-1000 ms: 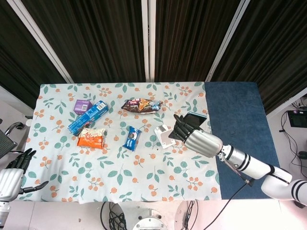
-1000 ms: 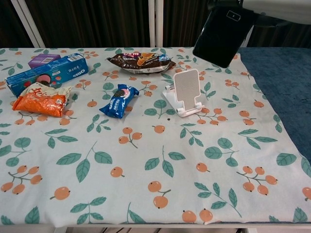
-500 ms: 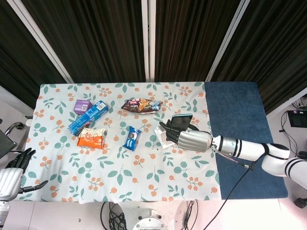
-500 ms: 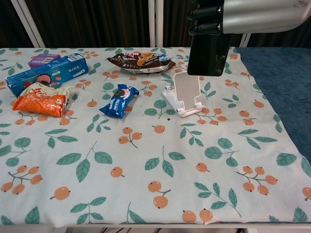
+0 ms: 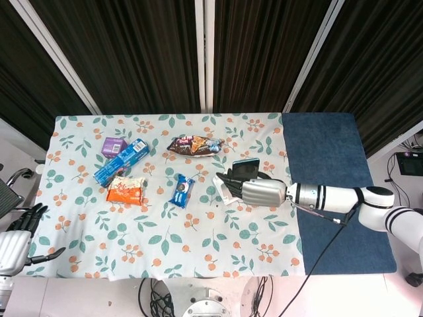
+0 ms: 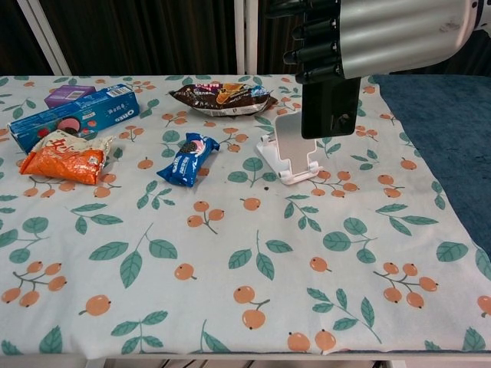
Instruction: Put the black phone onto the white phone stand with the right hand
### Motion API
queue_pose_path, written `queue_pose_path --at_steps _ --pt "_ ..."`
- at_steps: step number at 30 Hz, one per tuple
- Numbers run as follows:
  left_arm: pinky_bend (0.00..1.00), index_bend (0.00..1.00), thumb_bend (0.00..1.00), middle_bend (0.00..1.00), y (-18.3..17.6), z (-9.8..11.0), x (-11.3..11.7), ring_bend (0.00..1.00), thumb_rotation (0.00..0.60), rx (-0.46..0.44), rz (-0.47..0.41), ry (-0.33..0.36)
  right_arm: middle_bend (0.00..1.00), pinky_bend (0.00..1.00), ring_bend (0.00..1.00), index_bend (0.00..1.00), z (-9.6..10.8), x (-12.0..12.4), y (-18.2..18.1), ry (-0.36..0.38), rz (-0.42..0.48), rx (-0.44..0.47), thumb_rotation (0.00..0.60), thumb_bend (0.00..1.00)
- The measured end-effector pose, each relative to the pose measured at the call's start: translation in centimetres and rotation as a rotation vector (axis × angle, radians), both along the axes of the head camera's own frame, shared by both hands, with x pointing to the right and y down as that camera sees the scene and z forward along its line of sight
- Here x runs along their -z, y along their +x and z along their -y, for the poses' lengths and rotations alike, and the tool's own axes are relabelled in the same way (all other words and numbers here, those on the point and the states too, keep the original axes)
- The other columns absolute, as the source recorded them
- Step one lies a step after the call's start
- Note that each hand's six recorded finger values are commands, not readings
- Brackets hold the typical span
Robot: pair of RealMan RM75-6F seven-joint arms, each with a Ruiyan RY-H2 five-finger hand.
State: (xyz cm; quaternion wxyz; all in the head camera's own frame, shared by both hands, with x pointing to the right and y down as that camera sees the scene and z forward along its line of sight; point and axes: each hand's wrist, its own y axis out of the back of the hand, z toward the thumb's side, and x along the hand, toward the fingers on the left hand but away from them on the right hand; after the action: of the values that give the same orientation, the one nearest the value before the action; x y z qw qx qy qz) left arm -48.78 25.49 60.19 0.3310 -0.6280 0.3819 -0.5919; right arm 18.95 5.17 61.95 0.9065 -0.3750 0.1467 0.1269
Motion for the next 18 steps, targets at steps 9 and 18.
queue_pose_path --at_steps 9,18 --pt "0.26 0.03 0.07 0.02 0.0 0.2 -0.1 0.10 0.296 0.007 0.005 0.009 0.19 0.00 0.21 0.54 0.6 -1.4 -1.6 -0.011 0.008 0.016 0.600 0.28" --pt "0.26 0.03 0.07 0.02 -0.4 0.3 -0.4 0.10 0.297 0.017 0.011 0.001 0.19 0.00 0.20 0.53 1.1 -2.6 -2.9 -0.034 0.015 0.026 0.600 0.28"
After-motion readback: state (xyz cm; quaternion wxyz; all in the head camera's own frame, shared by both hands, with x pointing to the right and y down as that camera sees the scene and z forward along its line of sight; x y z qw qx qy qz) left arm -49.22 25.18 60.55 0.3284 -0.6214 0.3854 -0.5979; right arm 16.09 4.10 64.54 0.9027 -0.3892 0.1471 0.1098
